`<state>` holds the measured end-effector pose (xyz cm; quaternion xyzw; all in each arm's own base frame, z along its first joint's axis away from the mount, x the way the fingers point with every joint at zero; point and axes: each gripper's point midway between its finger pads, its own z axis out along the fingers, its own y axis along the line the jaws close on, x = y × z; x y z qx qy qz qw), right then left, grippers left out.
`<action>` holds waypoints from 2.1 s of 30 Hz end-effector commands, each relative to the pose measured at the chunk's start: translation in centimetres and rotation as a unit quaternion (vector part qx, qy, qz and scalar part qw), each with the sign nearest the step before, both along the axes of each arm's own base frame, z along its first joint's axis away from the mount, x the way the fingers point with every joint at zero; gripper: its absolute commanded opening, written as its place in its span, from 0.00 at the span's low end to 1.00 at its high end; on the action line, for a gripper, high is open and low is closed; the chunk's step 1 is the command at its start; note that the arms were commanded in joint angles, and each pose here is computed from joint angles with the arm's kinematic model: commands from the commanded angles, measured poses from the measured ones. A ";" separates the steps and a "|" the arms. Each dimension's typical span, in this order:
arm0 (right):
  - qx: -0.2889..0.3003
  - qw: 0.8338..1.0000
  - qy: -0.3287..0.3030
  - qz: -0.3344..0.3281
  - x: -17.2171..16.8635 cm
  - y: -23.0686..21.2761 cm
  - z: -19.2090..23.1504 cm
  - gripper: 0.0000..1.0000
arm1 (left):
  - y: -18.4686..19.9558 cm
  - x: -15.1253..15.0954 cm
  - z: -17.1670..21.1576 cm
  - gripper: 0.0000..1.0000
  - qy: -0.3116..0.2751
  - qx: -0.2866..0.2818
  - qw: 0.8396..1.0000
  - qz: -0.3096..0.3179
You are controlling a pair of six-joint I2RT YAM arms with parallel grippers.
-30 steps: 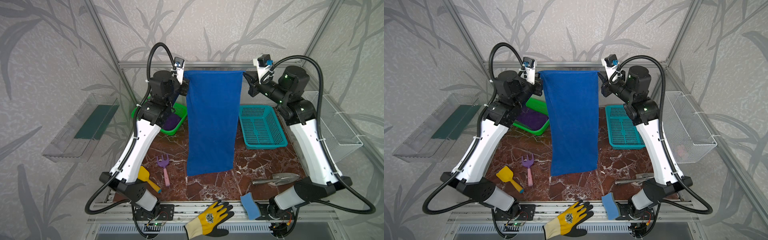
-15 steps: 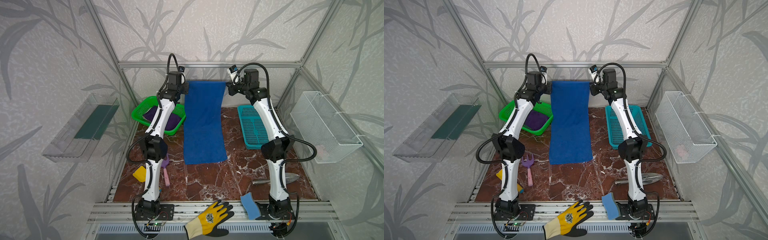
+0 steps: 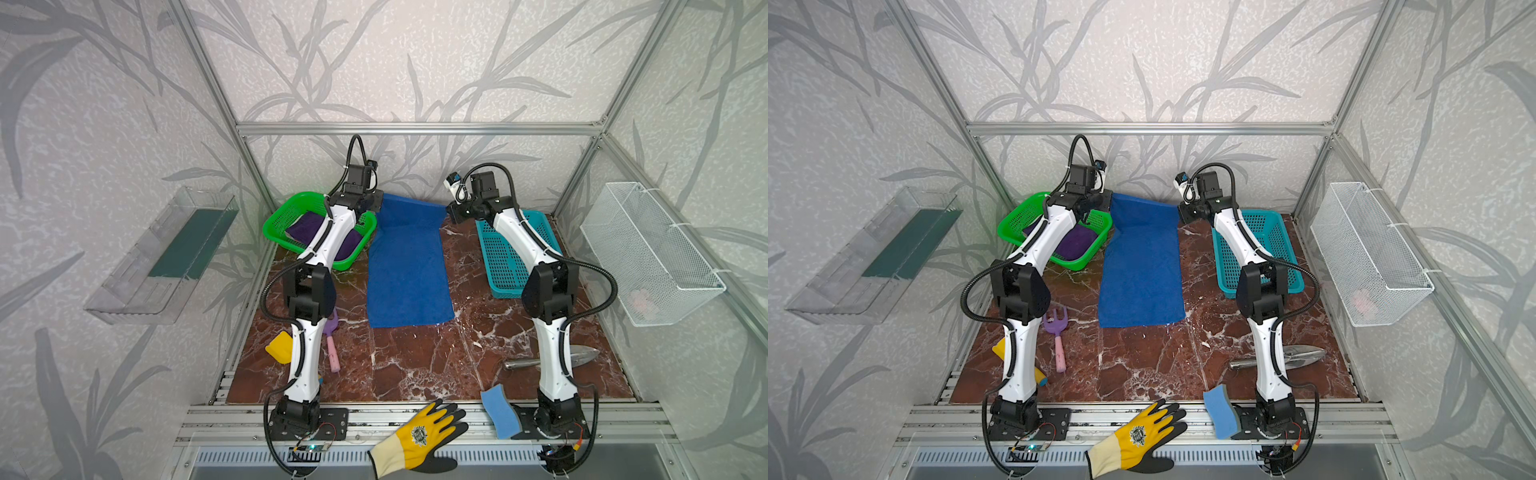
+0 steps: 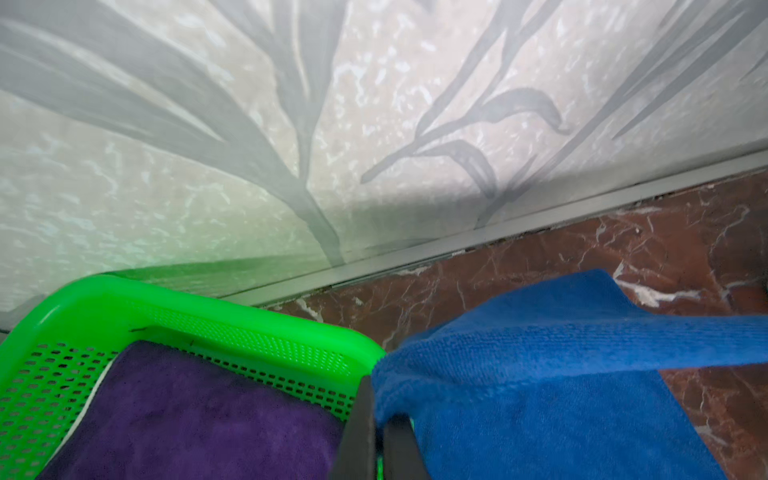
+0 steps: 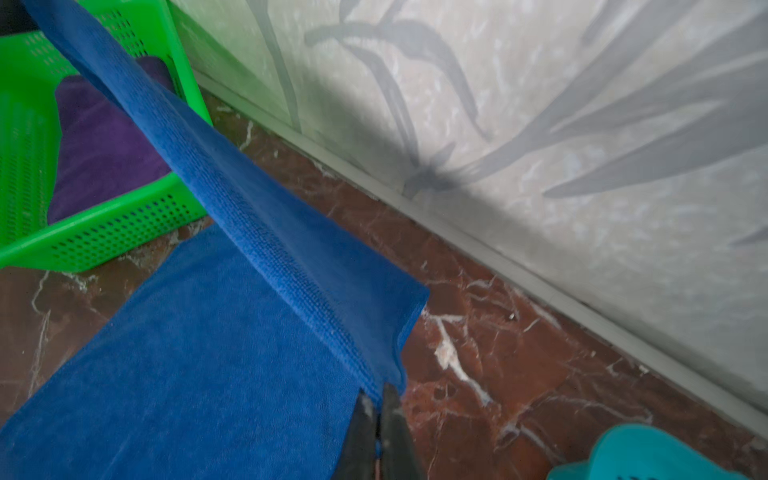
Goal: Fold and stack the towels
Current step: 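Move both grippers toward each other, letting the blue towel hang, then lower the blue towel onto the table, laying its far half down first, then fold the held edge over toward the robot with both grippers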
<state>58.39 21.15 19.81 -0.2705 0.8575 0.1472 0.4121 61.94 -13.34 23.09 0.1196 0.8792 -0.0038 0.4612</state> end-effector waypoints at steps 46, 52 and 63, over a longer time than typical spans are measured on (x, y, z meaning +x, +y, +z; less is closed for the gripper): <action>0.004 0.994 0.099 0.053 -16.7 -3.0 -3.6 0.00 | 0.8 -19.7 -5.5 0.00 0.126 0.040 0.989 -0.063; -0.012 0.988 0.145 0.054 -20.2 -2.5 -6.0 0.00 | 1.8 -22.0 -7.6 0.00 0.160 0.027 0.986 -0.026; -0.013 0.976 0.214 0.041 -24.2 -2.0 -9.4 0.00 | 1.8 -26.2 -11.6 0.00 0.231 0.009 0.973 0.005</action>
